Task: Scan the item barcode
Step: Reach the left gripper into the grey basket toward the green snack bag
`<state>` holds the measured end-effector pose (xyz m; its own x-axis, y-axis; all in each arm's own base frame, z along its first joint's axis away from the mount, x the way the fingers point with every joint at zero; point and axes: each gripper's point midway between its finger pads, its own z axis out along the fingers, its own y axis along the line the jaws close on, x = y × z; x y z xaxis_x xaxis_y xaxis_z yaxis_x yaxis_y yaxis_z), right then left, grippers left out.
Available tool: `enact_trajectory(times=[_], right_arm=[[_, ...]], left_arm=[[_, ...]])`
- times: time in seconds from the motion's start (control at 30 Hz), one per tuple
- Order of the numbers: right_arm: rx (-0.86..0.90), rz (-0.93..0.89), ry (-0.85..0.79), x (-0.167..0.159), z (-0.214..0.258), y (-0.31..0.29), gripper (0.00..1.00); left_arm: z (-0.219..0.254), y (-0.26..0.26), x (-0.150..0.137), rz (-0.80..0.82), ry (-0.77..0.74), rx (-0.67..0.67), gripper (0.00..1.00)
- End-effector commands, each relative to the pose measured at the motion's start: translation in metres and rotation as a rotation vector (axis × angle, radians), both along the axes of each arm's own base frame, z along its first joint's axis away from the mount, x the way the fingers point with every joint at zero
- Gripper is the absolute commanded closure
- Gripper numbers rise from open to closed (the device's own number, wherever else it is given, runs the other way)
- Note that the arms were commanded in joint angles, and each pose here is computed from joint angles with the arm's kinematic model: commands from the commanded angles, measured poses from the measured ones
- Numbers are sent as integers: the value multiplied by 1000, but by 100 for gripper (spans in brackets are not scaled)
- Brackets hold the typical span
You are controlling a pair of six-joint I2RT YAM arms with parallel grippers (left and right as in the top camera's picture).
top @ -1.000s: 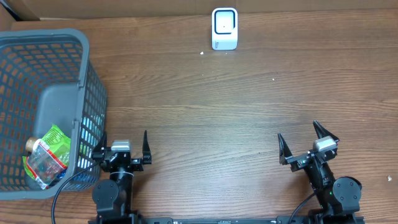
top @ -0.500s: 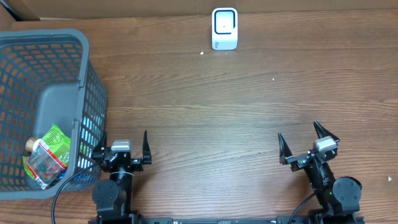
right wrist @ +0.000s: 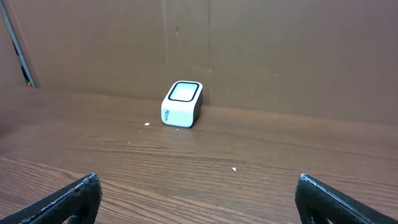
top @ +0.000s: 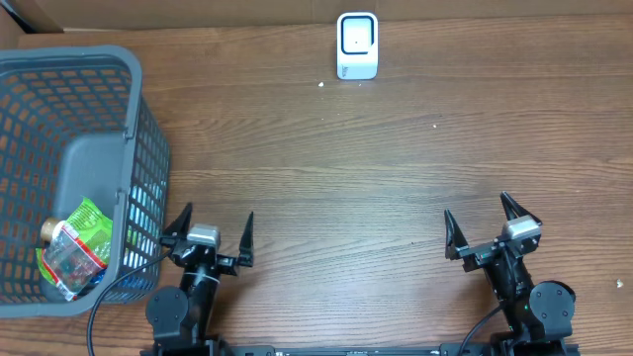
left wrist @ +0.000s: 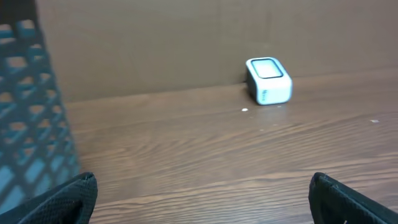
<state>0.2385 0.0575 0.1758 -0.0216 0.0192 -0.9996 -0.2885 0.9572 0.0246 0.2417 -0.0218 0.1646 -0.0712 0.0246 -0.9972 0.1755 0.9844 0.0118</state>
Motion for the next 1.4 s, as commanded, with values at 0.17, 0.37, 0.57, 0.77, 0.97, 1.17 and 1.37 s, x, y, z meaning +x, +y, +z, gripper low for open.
enact_trajectory(times=[0.17,0.37,0.57,0.77,0.97,1.17,1.37], right_arm=[[25,-6,-26,-22,68,-3,0],[23,-5,-6,-31,109,-4,0],[14,31,86,-25,146,3,0],[8,108,278,-2,186,19,0],[-6,118,624,21,183,25,0],[31,217,805,47,154,45,0],[53,261,859,49,144,53,0]], left_arm=[[73,-11,-19,-53,-80,-57,0],[119,-15,-20,-75,-45,-59,0],[164,-18,-3,-107,72,-54,0],[223,-16,33,-142,321,26,0],[239,-13,70,-167,581,5,0],[214,-31,94,-257,723,-174,0],[206,23,97,118,787,-306,9]])
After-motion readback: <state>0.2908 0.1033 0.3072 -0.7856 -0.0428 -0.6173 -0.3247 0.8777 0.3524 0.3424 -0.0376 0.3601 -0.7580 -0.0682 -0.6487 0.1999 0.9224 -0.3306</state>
